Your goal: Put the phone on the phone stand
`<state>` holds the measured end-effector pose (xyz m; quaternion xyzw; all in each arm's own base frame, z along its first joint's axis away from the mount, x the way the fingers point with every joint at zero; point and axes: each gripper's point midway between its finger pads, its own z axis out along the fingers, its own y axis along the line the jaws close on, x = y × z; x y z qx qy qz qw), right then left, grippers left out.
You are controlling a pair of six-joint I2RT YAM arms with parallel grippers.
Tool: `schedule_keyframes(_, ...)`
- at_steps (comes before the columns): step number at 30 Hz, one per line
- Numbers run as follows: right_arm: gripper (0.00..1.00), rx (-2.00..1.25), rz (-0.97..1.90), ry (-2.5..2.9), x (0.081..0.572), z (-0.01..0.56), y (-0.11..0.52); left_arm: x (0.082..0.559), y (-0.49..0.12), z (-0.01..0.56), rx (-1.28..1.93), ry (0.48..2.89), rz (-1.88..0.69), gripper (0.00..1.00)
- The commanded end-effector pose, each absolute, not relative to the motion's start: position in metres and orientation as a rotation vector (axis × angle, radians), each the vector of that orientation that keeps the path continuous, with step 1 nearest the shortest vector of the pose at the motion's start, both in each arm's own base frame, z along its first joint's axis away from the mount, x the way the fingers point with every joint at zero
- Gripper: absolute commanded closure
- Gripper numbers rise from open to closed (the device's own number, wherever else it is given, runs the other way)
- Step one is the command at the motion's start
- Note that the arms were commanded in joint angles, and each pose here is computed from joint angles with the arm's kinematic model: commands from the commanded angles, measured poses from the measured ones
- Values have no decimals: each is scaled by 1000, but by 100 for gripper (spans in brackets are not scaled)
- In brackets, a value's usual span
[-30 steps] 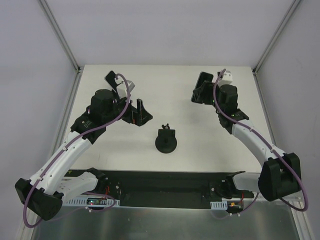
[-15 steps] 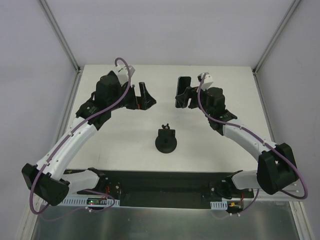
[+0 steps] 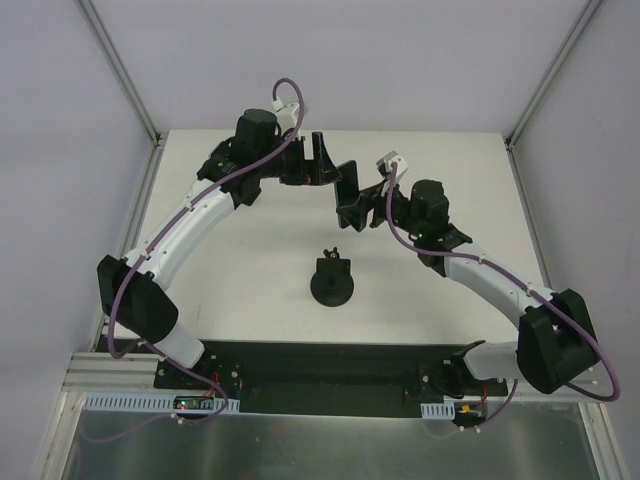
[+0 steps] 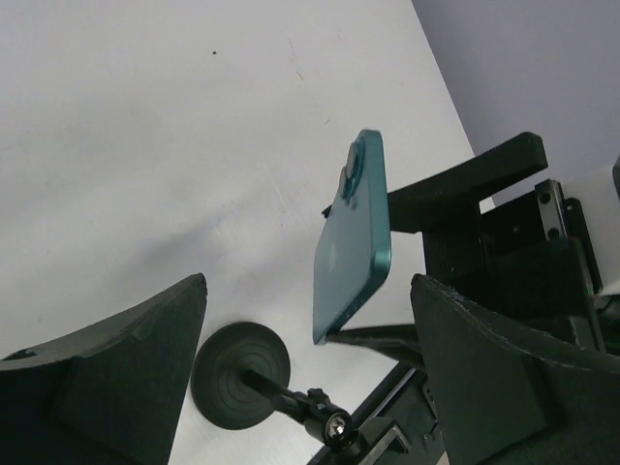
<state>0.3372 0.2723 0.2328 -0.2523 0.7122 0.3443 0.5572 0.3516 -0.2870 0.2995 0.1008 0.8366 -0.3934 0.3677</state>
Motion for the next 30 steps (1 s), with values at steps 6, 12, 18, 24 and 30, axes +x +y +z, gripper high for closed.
schedule_keyframes(6, 100, -646, 782, 1443, 327, 294, 284, 361, -319, 320, 343, 2071, -963, 42)
schedule_keyframes(12, 100, -640, 764, 1456, 328, 293, 284, 361, -325, 317, 346, 2072, -939, 63)
schedule_keyframes(18, 100, -659, 762, 1451, 324, 295, 287, 349, -337, 315, 399, 2090, -1033, 95)
schedule_keyframes(24, 25, -638, 721, 1503, 323, 297, 279, 338, -317, 338, 403, 2019, -967, 100)
schedule_keyframes(30, 5, -449, 535, 1743, 328, 307, 235, 312, -237, 417, 276, 1770, -705, 100)
